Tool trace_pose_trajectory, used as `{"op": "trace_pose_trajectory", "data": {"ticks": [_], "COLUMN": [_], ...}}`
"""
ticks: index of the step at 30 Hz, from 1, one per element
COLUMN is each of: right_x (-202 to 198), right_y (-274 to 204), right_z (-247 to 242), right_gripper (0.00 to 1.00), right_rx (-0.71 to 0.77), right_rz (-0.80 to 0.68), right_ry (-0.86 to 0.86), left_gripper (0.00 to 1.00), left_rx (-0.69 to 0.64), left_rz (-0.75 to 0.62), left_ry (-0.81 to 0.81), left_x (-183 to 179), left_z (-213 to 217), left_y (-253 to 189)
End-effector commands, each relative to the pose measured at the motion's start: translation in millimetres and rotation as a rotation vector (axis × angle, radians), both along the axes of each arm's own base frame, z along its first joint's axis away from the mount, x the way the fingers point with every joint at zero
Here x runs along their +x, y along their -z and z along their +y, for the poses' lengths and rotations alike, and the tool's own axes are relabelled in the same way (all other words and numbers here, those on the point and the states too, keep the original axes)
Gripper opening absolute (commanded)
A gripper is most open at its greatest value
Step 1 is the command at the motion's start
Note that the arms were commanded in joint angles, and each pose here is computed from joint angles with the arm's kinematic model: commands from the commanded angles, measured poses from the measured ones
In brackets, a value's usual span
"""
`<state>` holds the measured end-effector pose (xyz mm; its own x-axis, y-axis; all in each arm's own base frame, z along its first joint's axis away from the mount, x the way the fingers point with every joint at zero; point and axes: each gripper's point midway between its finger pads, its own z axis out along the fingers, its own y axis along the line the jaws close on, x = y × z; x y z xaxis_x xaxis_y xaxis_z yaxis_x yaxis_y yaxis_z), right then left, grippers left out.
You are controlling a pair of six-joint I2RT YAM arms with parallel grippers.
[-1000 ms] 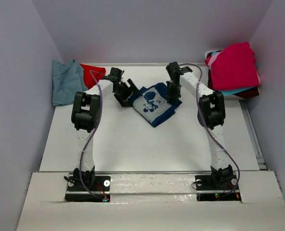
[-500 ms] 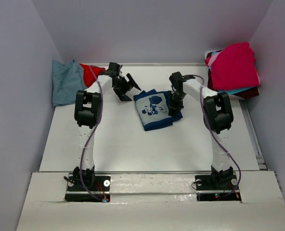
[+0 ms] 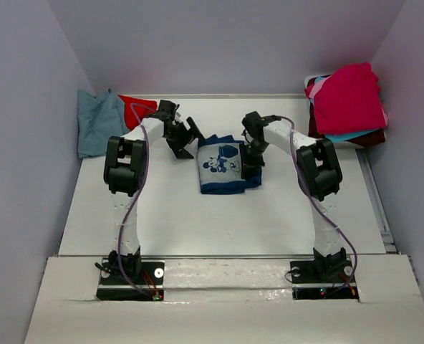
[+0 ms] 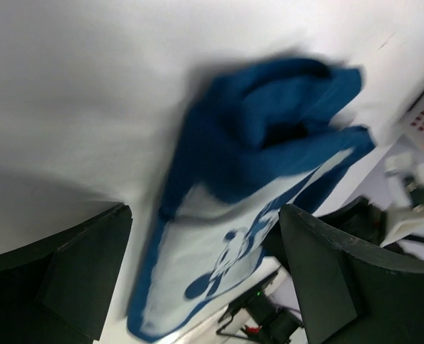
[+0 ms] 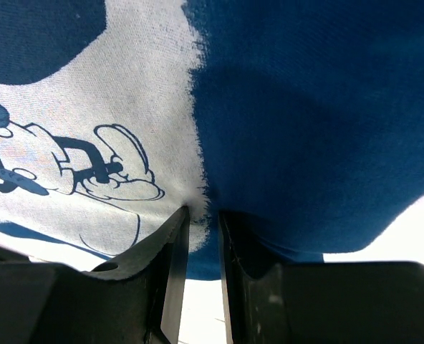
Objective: Fold and stack the t-shirts
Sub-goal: Fold the tshirt
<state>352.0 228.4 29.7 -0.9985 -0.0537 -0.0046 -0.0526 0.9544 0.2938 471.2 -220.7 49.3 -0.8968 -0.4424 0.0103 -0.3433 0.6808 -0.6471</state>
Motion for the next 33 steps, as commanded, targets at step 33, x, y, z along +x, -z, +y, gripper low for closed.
{"op": "trace_pose_trajectory", "data": {"ticks": [33], "right_x": [3.3], "right_y": [13.6], "right_z": [13.3], "right_gripper": [0.29], "right_rx": [0.062], "right_rz": [0.029], "right_ry": [-0.025], "left_gripper": [0.99], "left_rx": [-0.085], "left_rz": [0.069], "left_ry": [0.313], "left_x": [-112.6], "left_z": [13.5], "left_y": [41.3]}}
